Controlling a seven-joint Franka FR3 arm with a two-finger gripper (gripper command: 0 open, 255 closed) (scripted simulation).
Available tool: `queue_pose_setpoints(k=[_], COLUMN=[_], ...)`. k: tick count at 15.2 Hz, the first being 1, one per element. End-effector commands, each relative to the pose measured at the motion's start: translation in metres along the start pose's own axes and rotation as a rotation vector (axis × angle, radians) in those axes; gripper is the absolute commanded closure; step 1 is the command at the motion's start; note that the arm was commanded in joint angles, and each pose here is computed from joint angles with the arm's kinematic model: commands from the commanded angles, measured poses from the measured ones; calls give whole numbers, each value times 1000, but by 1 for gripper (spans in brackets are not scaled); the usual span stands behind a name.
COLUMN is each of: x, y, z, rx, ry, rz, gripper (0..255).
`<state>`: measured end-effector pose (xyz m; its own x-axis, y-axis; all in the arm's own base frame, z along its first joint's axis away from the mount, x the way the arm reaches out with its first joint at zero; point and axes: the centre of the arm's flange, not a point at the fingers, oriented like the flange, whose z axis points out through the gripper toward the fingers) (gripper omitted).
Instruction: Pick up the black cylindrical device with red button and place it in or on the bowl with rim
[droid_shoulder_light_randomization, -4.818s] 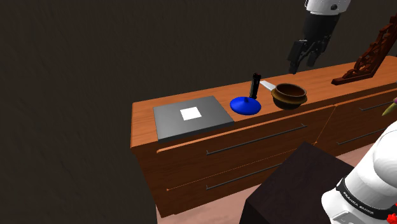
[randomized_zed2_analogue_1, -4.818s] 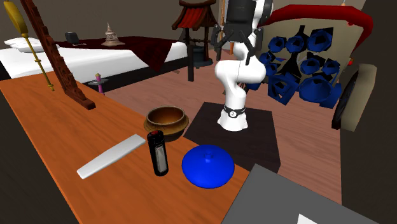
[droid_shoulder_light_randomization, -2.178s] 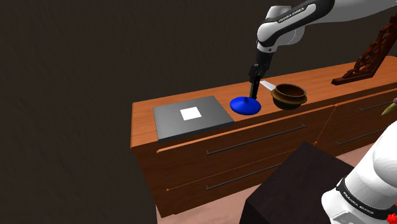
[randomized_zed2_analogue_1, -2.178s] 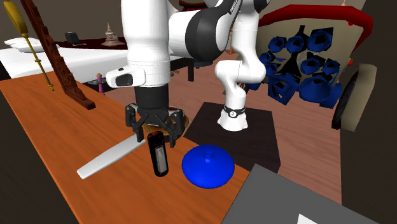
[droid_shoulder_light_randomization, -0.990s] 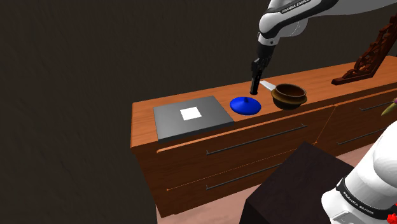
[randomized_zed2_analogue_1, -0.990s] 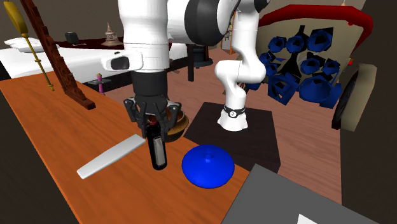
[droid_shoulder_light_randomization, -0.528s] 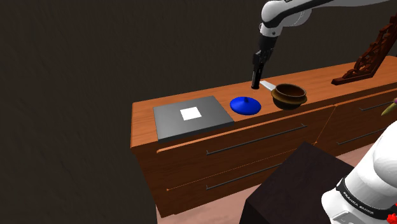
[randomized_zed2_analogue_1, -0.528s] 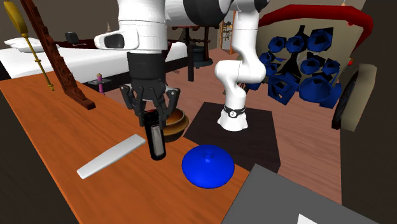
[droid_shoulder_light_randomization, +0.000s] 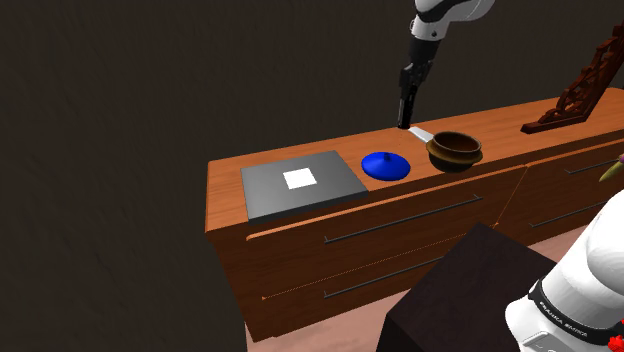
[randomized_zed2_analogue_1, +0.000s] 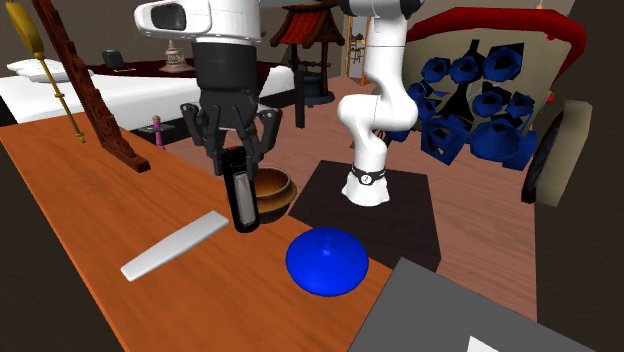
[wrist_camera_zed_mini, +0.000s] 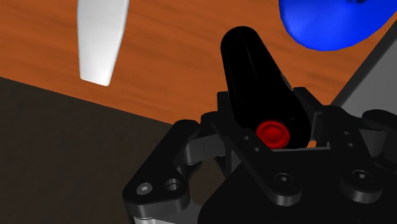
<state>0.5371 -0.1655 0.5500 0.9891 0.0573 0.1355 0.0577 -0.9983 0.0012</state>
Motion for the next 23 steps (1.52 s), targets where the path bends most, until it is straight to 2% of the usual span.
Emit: queue_pose_setpoints(k=[1,11,23], x=[2,9,-133], y=[1,1,45], z=[-10,-58,-114], rx=[0,0,0], ry=[0,0,0], rz=[0,0,0], gripper=[255,255,255])
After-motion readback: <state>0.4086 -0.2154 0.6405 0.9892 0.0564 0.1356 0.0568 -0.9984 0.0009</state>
